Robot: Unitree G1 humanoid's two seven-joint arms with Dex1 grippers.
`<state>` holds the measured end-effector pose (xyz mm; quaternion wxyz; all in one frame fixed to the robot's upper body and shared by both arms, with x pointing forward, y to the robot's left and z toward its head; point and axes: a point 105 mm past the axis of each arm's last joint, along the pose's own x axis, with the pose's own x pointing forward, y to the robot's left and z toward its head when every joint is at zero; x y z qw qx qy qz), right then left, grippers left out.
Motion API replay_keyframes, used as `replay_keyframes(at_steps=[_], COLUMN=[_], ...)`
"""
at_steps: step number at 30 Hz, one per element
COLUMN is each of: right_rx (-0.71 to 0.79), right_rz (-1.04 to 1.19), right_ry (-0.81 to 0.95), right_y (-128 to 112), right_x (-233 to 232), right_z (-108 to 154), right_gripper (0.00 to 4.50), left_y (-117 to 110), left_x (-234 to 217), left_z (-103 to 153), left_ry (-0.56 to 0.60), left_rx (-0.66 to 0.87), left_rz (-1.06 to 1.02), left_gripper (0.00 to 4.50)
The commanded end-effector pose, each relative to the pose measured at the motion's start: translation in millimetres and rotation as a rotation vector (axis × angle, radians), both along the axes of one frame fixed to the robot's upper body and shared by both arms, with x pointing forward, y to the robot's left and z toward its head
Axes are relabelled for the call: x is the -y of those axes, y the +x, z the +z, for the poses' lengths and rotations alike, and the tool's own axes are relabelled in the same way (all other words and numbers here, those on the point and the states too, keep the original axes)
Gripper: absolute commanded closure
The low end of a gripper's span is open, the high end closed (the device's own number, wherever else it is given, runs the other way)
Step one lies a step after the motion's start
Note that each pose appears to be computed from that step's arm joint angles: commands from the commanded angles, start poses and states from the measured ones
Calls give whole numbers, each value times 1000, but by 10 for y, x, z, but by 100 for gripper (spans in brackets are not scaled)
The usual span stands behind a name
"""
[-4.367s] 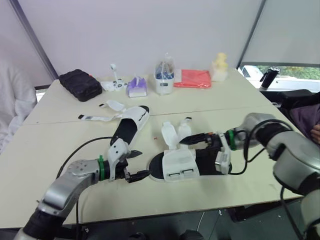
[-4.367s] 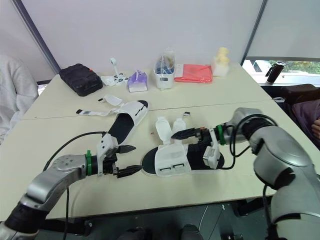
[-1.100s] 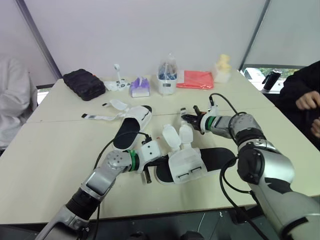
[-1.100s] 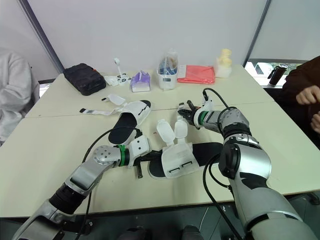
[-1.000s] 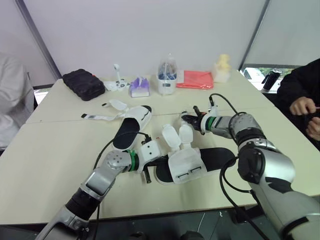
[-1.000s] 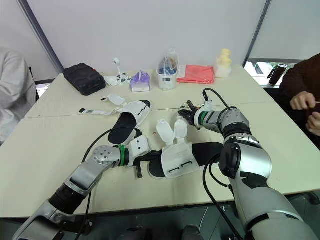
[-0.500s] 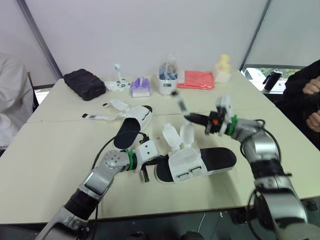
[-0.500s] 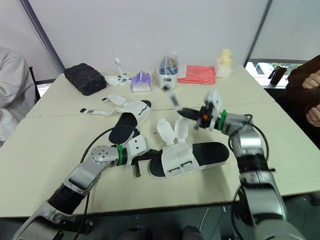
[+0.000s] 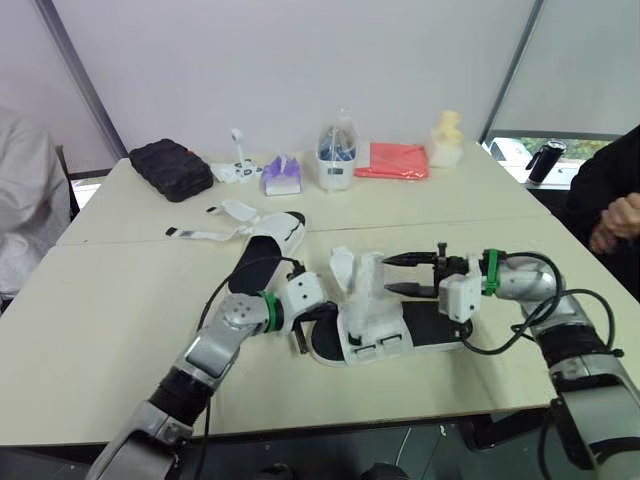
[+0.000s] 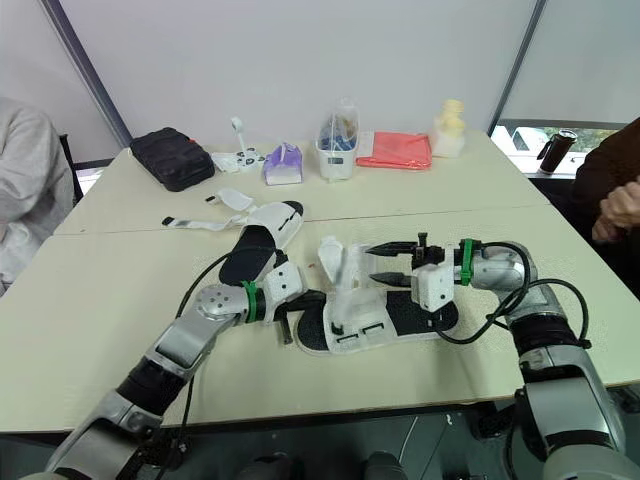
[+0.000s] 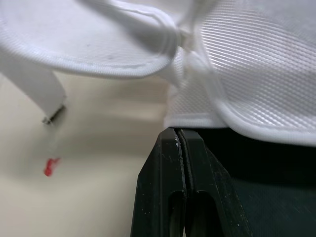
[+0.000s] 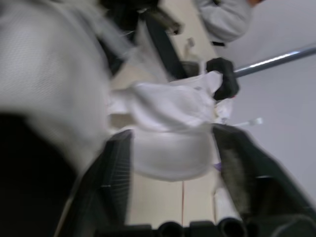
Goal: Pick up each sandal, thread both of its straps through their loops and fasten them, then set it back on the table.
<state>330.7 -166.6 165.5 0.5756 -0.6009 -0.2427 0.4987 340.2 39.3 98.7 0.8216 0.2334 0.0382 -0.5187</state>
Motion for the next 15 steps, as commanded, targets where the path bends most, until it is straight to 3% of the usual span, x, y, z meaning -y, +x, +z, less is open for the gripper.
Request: replay_keyframes(at_steps=[1, 4, 7, 12, 15], right_rx=[77, 27, -115, -705, -1251], right_rz=[-2, -134, -304, -443, -423], right_ry=[-1, 76, 322, 683, 683], right_y=[14, 164, 352, 266, -224], right_x=[58, 174, 323, 393, 62], right_z=[82, 144, 400, 658, 558], right_gripper=[7, 7, 7, 7, 7], left_y=[87, 111, 157, 130, 21], left_x=[-18, 4, 26, 74, 54], left_z=[72, 86, 101, 111, 94], left_ry=[-10, -14, 1, 0, -10], left_rx=[39, 53, 91, 82, 35], left_rz=[13, 3, -12, -66, -95], left_gripper=[450, 450, 450, 450, 450])
